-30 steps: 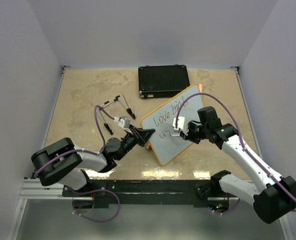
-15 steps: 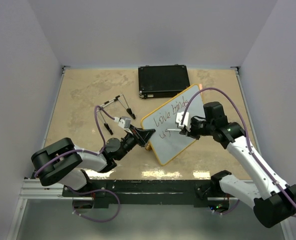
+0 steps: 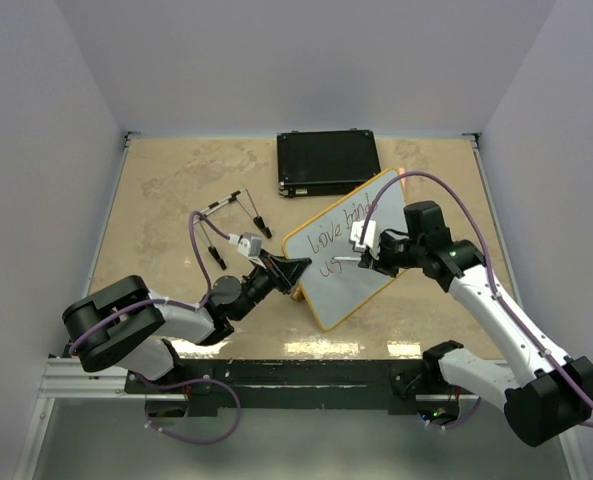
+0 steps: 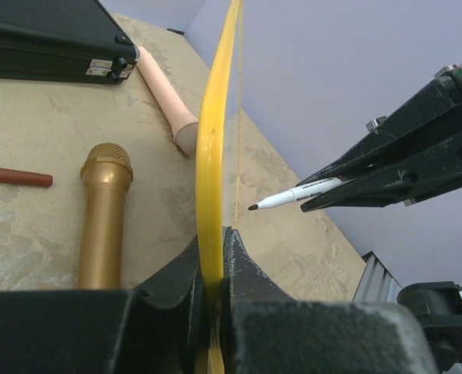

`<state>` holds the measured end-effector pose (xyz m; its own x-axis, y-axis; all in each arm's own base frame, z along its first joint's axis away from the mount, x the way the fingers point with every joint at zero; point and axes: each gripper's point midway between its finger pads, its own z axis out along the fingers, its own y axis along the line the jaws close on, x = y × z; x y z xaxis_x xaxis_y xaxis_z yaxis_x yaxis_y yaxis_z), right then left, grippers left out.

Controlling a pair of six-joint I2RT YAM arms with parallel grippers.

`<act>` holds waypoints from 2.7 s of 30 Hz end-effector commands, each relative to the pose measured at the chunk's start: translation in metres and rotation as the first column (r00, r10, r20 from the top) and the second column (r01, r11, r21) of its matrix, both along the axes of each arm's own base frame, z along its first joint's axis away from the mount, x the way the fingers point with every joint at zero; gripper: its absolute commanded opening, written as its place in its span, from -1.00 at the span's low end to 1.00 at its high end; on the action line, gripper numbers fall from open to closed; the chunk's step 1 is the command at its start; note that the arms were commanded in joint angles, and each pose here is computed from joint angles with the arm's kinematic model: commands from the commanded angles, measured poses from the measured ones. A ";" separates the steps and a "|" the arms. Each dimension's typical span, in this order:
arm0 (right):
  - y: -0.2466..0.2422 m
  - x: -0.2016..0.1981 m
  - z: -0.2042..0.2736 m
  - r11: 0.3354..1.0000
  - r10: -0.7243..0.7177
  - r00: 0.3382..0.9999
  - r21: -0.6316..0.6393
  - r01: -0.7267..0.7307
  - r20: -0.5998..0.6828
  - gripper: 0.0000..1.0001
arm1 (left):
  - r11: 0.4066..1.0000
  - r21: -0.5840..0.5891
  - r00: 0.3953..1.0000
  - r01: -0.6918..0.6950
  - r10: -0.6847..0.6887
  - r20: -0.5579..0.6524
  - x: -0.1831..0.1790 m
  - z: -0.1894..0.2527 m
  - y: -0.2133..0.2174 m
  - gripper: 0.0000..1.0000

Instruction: Write a sentence on the whiteboard

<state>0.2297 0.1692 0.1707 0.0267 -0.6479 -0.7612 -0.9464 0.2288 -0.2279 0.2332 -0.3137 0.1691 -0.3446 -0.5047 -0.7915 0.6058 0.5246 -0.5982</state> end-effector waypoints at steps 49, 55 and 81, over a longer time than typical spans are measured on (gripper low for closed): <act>0.000 0.016 -0.012 0.996 -0.076 0.997 -0.045 0.077 0.013 -1.00 | 0.995 0.098 0.998 -0.004 -0.001 0.055 0.001 -0.013 0.002 -1.00; 0.000 0.022 -0.006 0.993 -0.117 0.993 -0.026 0.117 0.029 -1.00 | 0.995 0.096 0.998 -0.003 -0.003 0.057 0.001 -0.012 0.002 -1.00; 0.002 -0.011 0.012 0.999 0.042 0.998 0.021 -0.043 0.045 -1.00 | 0.995 0.099 0.998 -0.015 0.010 0.058 -0.001 -0.012 0.008 -1.00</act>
<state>0.2283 0.1679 0.1613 -0.0031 -0.6663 -0.7456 -0.9458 0.2440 -0.2141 0.2343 -0.3120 0.1687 -0.3379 -0.5026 -0.7957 0.6075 0.5293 -0.5923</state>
